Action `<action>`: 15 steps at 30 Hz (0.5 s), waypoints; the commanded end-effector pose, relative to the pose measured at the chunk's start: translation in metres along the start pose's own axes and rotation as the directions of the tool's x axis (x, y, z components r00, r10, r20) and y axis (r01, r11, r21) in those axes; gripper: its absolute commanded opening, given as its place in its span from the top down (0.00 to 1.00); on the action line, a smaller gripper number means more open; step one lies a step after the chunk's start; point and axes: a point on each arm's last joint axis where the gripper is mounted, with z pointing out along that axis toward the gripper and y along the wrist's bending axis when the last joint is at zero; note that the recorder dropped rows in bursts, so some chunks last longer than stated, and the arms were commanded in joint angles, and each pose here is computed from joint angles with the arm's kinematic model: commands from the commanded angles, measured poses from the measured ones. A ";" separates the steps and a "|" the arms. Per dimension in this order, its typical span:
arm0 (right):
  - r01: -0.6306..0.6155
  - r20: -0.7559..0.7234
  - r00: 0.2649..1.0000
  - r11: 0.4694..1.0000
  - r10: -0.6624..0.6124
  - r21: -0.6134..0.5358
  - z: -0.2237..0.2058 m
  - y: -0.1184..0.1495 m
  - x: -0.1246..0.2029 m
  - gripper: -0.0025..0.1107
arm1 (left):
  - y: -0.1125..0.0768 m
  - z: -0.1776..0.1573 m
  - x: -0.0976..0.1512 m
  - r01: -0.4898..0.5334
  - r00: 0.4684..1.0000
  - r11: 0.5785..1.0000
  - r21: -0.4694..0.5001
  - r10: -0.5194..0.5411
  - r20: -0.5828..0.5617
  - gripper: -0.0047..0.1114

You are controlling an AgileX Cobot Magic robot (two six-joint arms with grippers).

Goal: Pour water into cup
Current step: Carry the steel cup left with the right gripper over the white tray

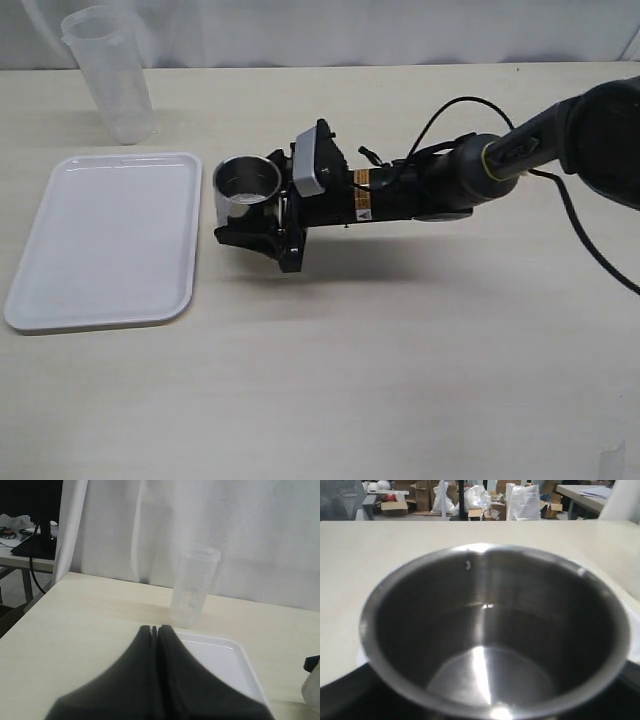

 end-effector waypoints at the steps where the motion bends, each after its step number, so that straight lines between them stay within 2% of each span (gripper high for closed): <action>1: 0.051 -0.016 0.999 0.998 -0.052 -0.043 0.025 0.007 -0.020 0.94 | 0.000 0.000 0.001 0.013 1.000 1.000 0.002 -0.013 0.000 0.96; 5: 0.104 -0.013 0.994 0.992 -0.105 -0.067 0.045 0.012 -0.033 0.94 | 0.000 0.000 0.001 0.013 1.000 1.000 0.002 -0.013 0.000 0.96; 15: 0.136 0.022 0.991 0.985 -0.135 -0.107 0.094 0.019 -0.052 0.94 | 0.000 0.000 0.001 0.013 1.000 1.000 0.002 -0.013 0.000 0.96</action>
